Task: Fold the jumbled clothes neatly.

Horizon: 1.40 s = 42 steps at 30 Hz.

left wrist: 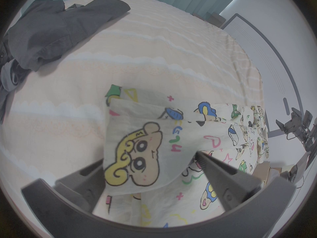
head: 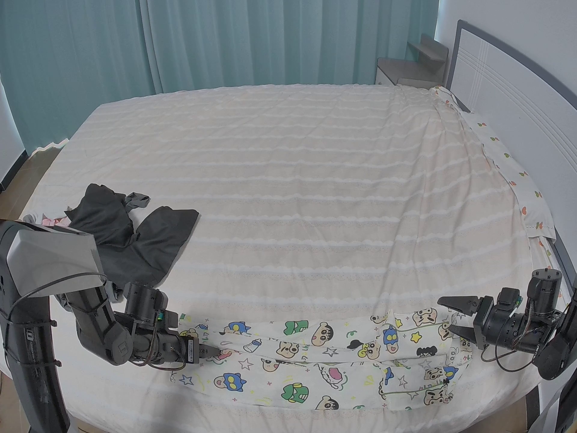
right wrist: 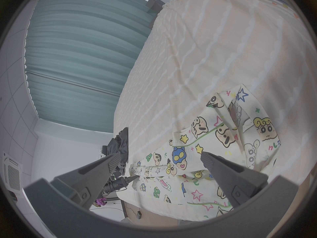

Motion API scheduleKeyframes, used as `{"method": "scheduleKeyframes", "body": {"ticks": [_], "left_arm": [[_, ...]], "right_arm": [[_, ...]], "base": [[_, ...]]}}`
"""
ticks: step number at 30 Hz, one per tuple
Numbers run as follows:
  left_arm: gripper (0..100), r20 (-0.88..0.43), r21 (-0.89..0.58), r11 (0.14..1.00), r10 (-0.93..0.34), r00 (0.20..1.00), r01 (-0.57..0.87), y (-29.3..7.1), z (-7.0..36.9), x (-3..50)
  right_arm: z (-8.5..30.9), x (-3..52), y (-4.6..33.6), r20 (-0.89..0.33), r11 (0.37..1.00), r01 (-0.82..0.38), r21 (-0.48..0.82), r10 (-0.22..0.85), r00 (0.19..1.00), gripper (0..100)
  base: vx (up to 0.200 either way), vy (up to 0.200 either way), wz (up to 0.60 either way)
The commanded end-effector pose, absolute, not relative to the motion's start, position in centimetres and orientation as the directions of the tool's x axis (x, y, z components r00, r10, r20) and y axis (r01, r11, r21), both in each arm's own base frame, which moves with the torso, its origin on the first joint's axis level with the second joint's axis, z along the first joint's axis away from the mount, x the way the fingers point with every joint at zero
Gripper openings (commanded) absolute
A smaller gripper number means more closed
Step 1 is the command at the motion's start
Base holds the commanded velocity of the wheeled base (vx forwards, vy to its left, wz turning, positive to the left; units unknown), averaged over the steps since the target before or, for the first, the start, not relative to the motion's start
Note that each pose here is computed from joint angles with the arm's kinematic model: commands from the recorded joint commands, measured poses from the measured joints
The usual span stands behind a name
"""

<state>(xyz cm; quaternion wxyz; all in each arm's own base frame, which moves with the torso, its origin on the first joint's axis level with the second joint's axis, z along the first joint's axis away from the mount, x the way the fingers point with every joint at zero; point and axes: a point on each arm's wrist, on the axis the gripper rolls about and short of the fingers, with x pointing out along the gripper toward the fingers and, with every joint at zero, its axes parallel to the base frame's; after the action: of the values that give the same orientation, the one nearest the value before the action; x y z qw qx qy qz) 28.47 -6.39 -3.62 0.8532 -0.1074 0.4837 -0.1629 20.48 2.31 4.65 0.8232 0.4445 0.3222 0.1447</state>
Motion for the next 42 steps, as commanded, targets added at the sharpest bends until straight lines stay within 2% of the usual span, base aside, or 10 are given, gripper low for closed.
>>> {"method": "scheduleKeyframes", "body": {"ticks": [1,9,19,30,40,42], "left_arm": [[0,-0.804,-0.345,0.922,-0.387,0.451,0.174,-6.8,-4.3,28.2],[0,-0.809,-0.342,0.924,-0.383,0.446,0.173,-6.9,-4.3,27.9],[0,-0.788,-0.342,0.926,-0.376,0.487,0.163,-5.9,-2.1,26.7],[0,-0.779,-0.354,0.932,-0.34,0.527,0.077,-3.0,-0.8,25.4],[0,-0.728,-0.434,0.901,-0.343,0.593,-0.011,1.1,0.5,24.2],[0,-0.706,-0.467,0.883,-0.339,0.621,-0.048,3.0,0.9,23.7]], "right_arm": [[4.4,20.1,2.3,-0.418,0.564,0.065,0.823,0.523,0.743,100],[4.4,20.1,2.3,-0.418,0.564,0.065,0.823,0.523,0.743,100],[4.4,20.1,2.3,-0.418,0.565,0.066,0.823,0.522,0.743,100],[4.4,20.1,2.2,-0.419,0.565,0.068,0.823,0.521,0.744,100],[4.4,20.1,2.2,-0.419,0.564,0.07,0.823,0.52,0.744,100],[4.4,20.1,2.2,-0.419,0.564,0.07,0.823,0.52,0.744,100]], "base": [[0.0,0.0,0.0],[0.0,0.0,0.0],[0.0,0.0,0.0],[0.0,0.0,0.0],[0.0,0.0,0.0],[0.0,0.0,0.0]]}}
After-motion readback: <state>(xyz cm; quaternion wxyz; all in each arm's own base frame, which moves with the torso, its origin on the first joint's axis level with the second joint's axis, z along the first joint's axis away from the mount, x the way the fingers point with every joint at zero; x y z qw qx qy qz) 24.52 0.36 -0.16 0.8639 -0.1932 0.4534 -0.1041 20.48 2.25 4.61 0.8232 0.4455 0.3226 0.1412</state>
